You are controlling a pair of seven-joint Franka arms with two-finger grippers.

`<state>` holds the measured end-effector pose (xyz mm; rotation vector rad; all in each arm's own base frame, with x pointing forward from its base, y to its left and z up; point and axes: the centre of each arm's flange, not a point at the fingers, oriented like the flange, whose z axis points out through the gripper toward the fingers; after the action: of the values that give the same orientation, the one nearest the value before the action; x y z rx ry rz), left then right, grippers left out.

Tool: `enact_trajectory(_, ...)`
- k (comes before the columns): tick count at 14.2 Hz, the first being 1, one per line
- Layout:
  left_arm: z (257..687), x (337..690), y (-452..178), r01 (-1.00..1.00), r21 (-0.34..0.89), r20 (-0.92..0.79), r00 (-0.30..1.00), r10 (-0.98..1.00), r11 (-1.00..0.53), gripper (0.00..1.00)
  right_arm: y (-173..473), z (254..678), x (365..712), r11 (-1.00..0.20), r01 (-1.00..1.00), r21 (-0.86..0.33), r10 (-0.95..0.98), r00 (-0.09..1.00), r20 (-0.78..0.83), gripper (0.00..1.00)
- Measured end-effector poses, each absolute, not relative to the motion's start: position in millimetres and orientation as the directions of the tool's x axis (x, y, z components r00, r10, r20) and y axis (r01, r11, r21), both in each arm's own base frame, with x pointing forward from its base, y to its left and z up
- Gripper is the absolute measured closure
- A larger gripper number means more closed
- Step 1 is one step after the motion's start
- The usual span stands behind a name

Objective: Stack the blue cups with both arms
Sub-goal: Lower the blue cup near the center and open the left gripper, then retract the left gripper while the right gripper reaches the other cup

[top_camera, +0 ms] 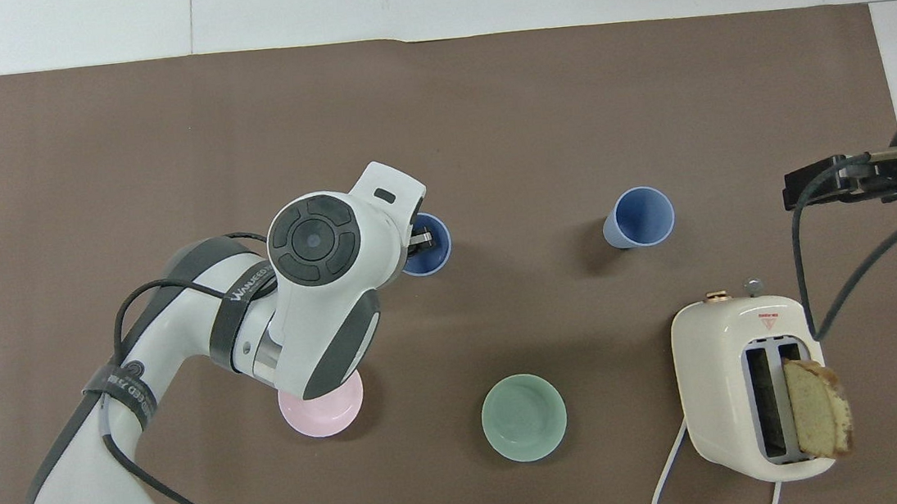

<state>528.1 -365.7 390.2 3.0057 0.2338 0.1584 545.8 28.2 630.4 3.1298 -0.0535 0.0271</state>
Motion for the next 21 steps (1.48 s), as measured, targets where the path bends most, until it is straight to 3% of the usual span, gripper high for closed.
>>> enact_trajectory(6,379,530,-367,0.144,0.125,0.093,0.983,0.156,-0.982,0.93,28,630,546,-0.999,-0.034,0.011,-0.034,0.999,0.017,0.0)
enact_trajectory(8,379,530,-367,0.145,0.126,0.096,0.983,0.158,-0.981,0.77,28,630,546,-0.999,-0.035,0.011,-0.034,0.999,0.017,0.0)
enact_trajectory(9,380,531,-366,0.148,0.127,0.097,0.982,0.16,-0.981,0.62,27,630,546,-0.999,-0.036,0.011,-0.035,0.999,0.016,0.0)
enact_trajectory(11,391,538,-357,0.164,0.129,0.106,0.978,0.178,-0.978,0.41,27,630,546,-0.999,-0.037,0.011,-0.037,0.999,0.015,0.0)
enact_trajectory(14,430,551,-331,0.208,0.112,0.097,0.971,0.219,-0.972,0.04,35,625,549,-0.999,-0.031,-0.034,-0.032,0.999,0.028,0.0)
enact_trajectory(15,449,554,-316,0.225,0.11,0.1,0.967,0.236,-0.968,0.0,38,618,550,-0.998,-0.03,-0.05,-0.031,0.999,0.029,0.0)
enact_trajectory(21,530,559,-192,0.121,0.042,0.08,0.989,0.124,-0.992,0.0,43,522,584,-0.997,-0.031,-0.074,-0.033,0.999,0.016,0.0)
